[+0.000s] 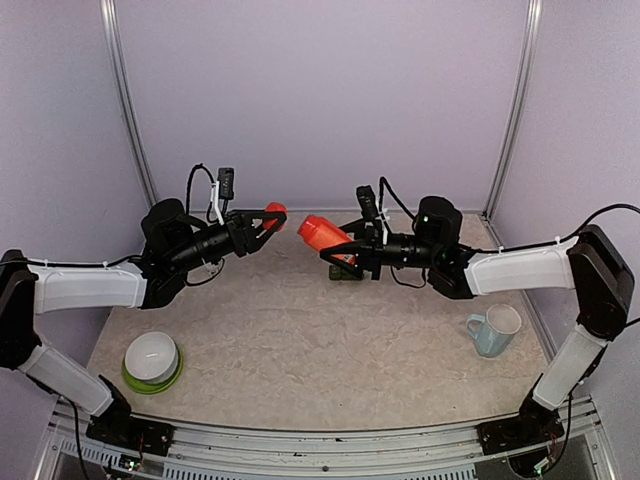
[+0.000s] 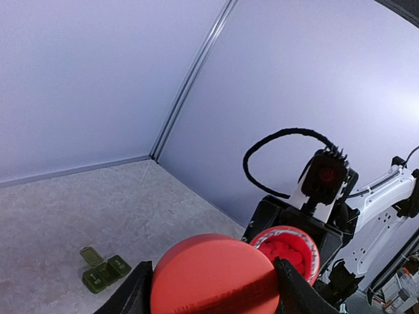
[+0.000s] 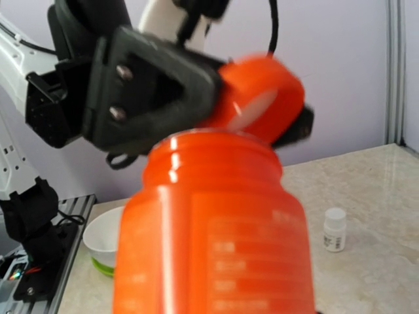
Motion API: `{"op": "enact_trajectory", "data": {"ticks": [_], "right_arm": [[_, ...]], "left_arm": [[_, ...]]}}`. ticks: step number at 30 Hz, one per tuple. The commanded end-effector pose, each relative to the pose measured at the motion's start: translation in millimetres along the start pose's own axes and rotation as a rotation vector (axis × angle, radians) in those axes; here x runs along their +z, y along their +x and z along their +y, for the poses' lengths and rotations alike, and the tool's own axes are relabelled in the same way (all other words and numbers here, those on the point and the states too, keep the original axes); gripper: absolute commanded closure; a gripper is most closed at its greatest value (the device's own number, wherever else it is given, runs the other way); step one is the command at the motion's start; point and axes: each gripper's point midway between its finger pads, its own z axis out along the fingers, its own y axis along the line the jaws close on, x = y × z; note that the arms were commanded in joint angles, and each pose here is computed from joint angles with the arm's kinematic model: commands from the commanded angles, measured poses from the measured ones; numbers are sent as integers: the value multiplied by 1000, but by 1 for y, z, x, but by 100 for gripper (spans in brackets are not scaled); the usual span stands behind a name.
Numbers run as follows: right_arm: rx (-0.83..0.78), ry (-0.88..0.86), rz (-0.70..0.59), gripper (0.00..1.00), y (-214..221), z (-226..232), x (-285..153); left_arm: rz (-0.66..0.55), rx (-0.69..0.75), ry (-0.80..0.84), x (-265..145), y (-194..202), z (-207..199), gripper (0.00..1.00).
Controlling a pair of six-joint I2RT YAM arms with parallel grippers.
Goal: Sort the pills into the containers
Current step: Pick up the lid of the pill bottle from the pill bottle, then place the lid of the pill bottle at the center of the board.
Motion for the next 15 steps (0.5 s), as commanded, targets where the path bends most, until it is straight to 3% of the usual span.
{"op": "enact_trajectory", "data": {"ticks": [1,15], "right_arm": [[-65,18,-53,90,-27,3,-12],[-99,39,-55,90,-29,6,-26]], "left_arm": [[33,-26,-125,-11,10,32,48],[173,-134,-392,-24,67,137,49]]}}
